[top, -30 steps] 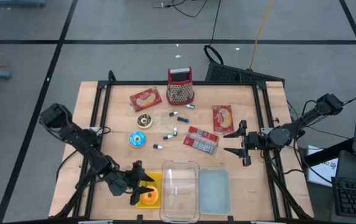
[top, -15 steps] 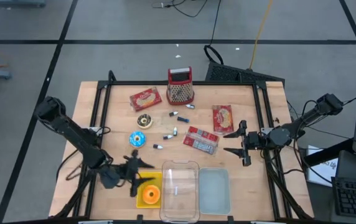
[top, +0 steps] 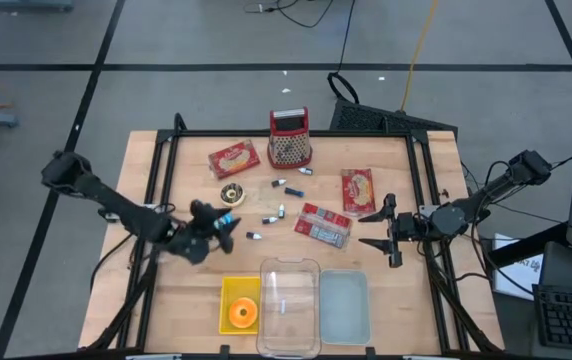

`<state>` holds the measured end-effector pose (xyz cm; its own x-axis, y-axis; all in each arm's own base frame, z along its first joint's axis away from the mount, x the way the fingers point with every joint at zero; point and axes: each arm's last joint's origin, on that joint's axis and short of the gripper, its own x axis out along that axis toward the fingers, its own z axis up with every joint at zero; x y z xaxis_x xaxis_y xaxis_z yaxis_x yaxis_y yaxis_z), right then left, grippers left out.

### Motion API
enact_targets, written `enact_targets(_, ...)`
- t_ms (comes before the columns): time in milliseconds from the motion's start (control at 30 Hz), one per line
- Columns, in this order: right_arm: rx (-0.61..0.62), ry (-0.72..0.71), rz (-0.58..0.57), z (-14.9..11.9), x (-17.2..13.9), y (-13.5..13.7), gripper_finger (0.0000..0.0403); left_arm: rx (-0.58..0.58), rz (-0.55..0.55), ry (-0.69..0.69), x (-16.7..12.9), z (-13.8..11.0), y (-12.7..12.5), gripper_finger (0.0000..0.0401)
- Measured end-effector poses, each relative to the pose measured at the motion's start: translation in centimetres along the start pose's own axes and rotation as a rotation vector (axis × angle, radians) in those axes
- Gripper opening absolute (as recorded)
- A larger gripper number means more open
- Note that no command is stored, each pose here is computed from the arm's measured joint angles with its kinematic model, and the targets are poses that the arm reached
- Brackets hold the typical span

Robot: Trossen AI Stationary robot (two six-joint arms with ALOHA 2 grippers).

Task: Pick & Place Food Item
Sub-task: Put the blue donut into the yellow bin

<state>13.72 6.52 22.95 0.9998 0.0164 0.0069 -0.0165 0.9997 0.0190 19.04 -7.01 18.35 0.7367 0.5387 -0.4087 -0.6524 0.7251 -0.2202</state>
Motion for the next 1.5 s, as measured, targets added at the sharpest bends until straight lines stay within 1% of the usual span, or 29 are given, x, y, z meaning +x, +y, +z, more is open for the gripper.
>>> enact_targets(167,-0.005,0.003,0.0,0.0,0.0,0.0,0.0226,-0.16,0.099,0.142,2.3,1.3,2.7,0.0209)
enact_targets(267,-0.01,0.011,0.0,-0.1,0.0,0.0,0.0226,-0.261,0.148,0.287,3.3,1.5,4.3,0.0209)
enact_targets(400,-0.015,0.025,0.0,-0.3,0.0,0.0,0.0226,-0.342,0.191,0.53,3.8,1.1,6.0,0.0209)
enact_targets(467,-0.017,0.027,-0.001,-0.3,0.0,0.0,0.0226,-0.373,0.238,0.598,3.7,0.9,6.7,0.0209)
enact_targets(533,-0.016,0.026,0.0,-0.3,0.0,0.0,0.0227,-0.39,0.286,0.636,3.5,0.6,7.1,0.0209)
enact_targets(600,-0.016,0.026,0.0,-0.3,0.0,0.0,0.0226,-0.4,0.308,0.66,3.3,0.4,7.2,0.0209)
enact_targets(867,-0.015,0.025,0.0,-0.3,0.0,0.0,0.0226,-0.367,0.298,0.692,2.7,-0.3,6.6,0.0209)
enact_targets(1233,-0.015,0.027,-0.001,-0.3,0.0,0.0,0.0226,-0.295,0.407,0.738,3.9,-2.5,6.2,0.0209)
enact_targets(1400,-0.015,0.027,0.0,-0.3,0.0,0.0,0.0226,-0.293,0.387,0.724,4.1,-2.4,6.0,0.0208)
enact_targets(1500,-0.015,0.026,0.0,-0.3,0.0,0.0,0.0226,-0.29,0.373,0.721,4.2,-2.4,5.9,0.0193)
